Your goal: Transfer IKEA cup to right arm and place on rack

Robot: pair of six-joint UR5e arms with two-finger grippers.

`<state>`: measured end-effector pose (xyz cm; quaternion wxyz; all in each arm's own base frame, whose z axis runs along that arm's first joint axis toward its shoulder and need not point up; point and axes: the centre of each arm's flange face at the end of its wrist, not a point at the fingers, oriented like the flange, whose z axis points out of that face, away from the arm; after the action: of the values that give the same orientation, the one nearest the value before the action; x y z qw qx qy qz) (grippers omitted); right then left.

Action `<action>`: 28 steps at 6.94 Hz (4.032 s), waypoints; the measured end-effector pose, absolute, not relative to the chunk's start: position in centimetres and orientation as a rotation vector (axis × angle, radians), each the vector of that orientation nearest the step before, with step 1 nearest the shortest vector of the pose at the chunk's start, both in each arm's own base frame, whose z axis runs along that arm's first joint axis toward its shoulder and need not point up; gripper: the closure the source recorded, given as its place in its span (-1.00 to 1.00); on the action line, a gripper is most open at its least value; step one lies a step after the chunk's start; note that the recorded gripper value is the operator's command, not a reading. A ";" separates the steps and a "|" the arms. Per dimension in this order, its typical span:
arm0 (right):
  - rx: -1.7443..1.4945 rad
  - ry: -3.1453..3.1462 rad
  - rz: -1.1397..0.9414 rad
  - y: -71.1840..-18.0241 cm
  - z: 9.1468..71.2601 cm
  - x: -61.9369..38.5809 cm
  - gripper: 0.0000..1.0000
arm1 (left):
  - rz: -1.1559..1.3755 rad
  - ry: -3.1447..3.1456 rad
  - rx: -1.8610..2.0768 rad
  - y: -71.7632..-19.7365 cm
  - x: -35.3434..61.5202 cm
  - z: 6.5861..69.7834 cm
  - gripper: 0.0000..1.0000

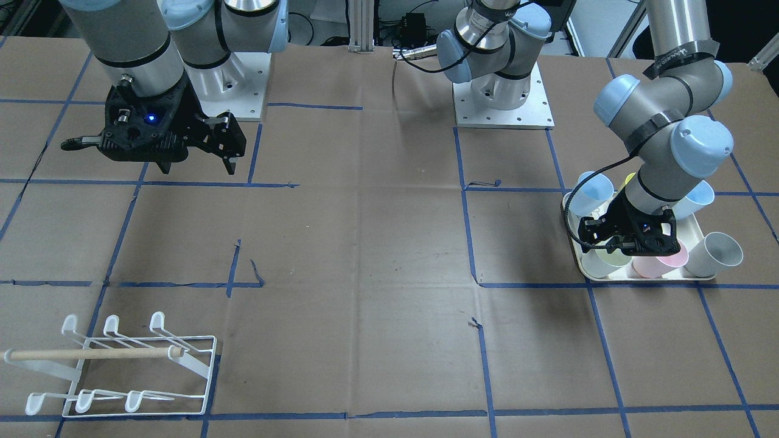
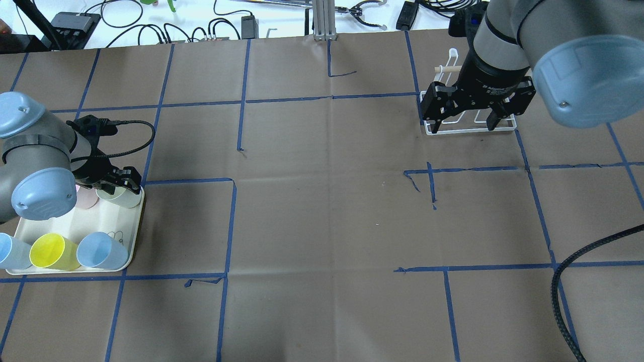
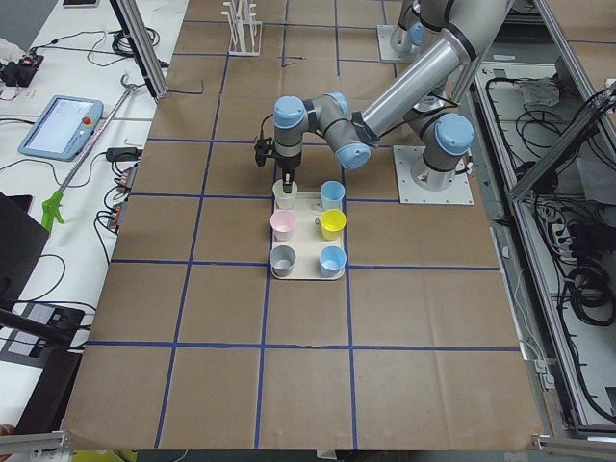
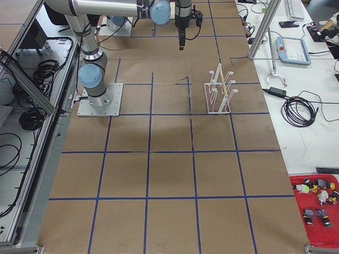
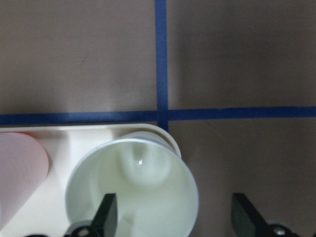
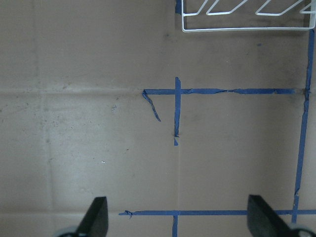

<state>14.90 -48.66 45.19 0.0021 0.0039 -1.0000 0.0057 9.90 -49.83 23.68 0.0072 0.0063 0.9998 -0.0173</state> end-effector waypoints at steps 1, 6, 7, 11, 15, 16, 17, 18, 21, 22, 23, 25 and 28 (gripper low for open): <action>0.012 -3.137 0.019 -48.6 45.2 14.9 -1.00 | -0.068 3.124 0.016 -49.9 10.0 24.1 1.00; -0.003 -3.152 0.089 -49.0 45.8 15.0 -1.00 | -0.157 3.097 0.021 -50.4 9.9 33.0 1.00; -0.009 -3.166 0.195 -49.6 46.2 15.3 -0.99 | -0.132 3.110 0.016 -50.7 9.8 36.1 1.00; -0.465 -3.381 0.443 -50.3 45.8 17.5 -0.99 | -0.181 3.274 0.057 -54.3 6.4 45.6 1.00; -1.259 -3.524 0.623 -49.9 46.3 19.6 -0.99 | -0.881 3.481 0.336 -56.4 1.8 45.9 1.00; -1.419 -3.538 0.697 -49.2 45.7 20.0 -0.99 | -1.114 3.484 0.449 -56.2 0.2 45.6 1.00; -1.561 -3.548 0.792 -48.1 44.8 20.2 -0.99 | -1.364 3.460 0.619 -55.6 -2.3 45.3 1.00; -1.669 -3.549 0.885 -46.9 43.6 20.3 -0.99 | -1.537 3.394 0.805 -54.6 -5.4 45.0 1.00; -1.849 -3.540 1.096 -43.6 41.2 20.3 -1.00 | -1.766 3.185 1.209 -49.7 -14.2 41.5 1.00; -1.890 -3.526 1.111 -43.2 40.9 20.3 -1.00 | -1.793 3.181 1.214 -48.7 -15.1 40.2 1.00; -1.948 -3.499 1.107 -43.1 40.7 20.2 -0.99 | -1.815 3.195 1.183 -48.3 -15.4 39.1 1.00; -2.180 -3.425 1.022 -43.0 40.7 20.3 -0.99 | -1.875 3.231 1.097 -47.6 -16.3 38.2 1.00; -2.318 -3.441 0.862 -43.0 39.5 22.8 -0.99 | -1.964 3.257 1.048 -46.8 -18.8 37.3 1.00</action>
<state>22.76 -42.99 39.50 -0.5207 -0.4670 -0.6933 0.1737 -18.80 -46.85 37.26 -0.3910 0.2446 0.7599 -0.4581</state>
